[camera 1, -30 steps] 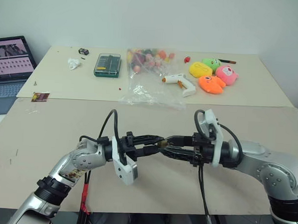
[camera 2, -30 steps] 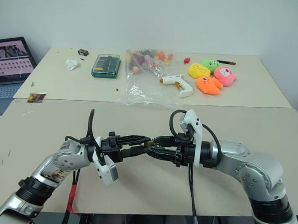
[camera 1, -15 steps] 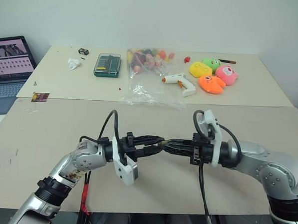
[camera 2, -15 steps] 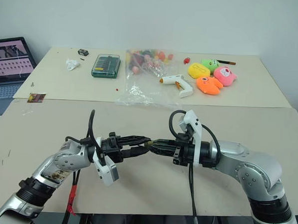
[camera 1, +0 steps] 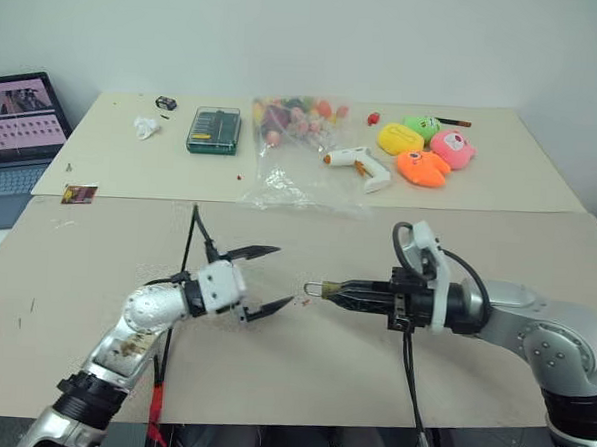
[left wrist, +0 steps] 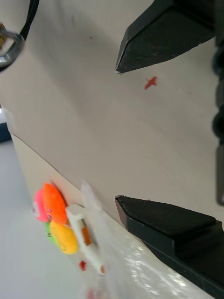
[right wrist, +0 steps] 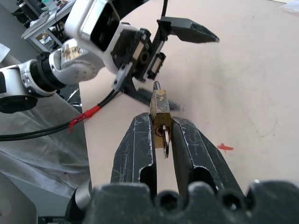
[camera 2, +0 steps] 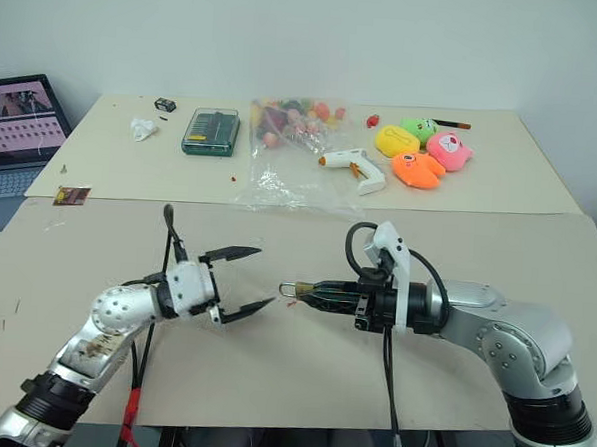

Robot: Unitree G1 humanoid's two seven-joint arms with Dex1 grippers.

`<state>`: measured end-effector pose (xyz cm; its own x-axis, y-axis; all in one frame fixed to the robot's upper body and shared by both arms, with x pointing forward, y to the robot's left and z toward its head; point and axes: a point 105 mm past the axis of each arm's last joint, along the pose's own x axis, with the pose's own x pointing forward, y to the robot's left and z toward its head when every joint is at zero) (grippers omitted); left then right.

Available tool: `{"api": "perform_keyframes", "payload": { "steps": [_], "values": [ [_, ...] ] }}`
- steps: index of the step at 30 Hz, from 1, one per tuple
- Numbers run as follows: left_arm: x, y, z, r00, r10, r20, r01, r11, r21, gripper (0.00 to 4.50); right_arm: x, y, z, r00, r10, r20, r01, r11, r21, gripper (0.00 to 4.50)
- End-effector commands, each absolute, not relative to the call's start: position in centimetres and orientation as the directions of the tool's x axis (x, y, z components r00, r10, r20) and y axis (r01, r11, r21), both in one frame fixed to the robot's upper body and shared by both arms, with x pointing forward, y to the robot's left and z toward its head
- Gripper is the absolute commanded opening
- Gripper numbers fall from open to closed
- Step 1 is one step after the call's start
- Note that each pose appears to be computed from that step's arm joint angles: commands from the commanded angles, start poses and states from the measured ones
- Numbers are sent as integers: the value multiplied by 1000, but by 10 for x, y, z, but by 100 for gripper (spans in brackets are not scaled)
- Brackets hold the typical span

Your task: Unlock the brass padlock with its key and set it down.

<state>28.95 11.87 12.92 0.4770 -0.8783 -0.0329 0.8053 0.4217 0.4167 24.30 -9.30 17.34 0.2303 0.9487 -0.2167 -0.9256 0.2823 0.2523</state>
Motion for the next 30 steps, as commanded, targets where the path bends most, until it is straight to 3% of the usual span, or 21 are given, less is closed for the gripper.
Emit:
{"api": "perform_keyframes", "payload": {
  "steps": [1, 2, 5, 9, 14, 15, 22, 30],
  "values": [
    [294, 116, 141, 467, -884, 24, 843, 453, 292, 449, 239, -92, 190, 212, 962, -172, -948, 245, 203, 12],
    [291, 111, 143, 450, -892, 42, 862, 446, 239, 449, 238, -90, 192, 203, 965, -168, -951, 235, 200, 12],
    [276, 95, 136, 364, -930, 53, 931, 365, 4, 372, 234, -86, 196, 177, 973, -151, -959, 205, 195, 12],
    [261, 85, 125, 285, -958, 30, 943, 275, -188, 226, 233, -84, 198, 169, 975, -145, -961, 195, 196, 12],
    [247, 73, 133, 215, -975, 63, 944, 191, -270, 29, 233, -85, 198, 168, 975, -145, -960, 195, 199, 12],
    [245, 71, 134, 206, -976, 69, 944, 179, -276, 10, 232, -85, 197, 167, 975, -145, -960, 195, 201, 12],
    [235, 60, 151, 175, -975, 139, 941, 124, -314, 10, 226, -85, 195, 152, 977, -148, -959, 182, 217, 12],
    [227, 56, 149, 162, -978, 131, 937, 111, -333, 10, 223, -89, 192, 146, 976, -159, -956, 181, 233, 12]
  ]
}}
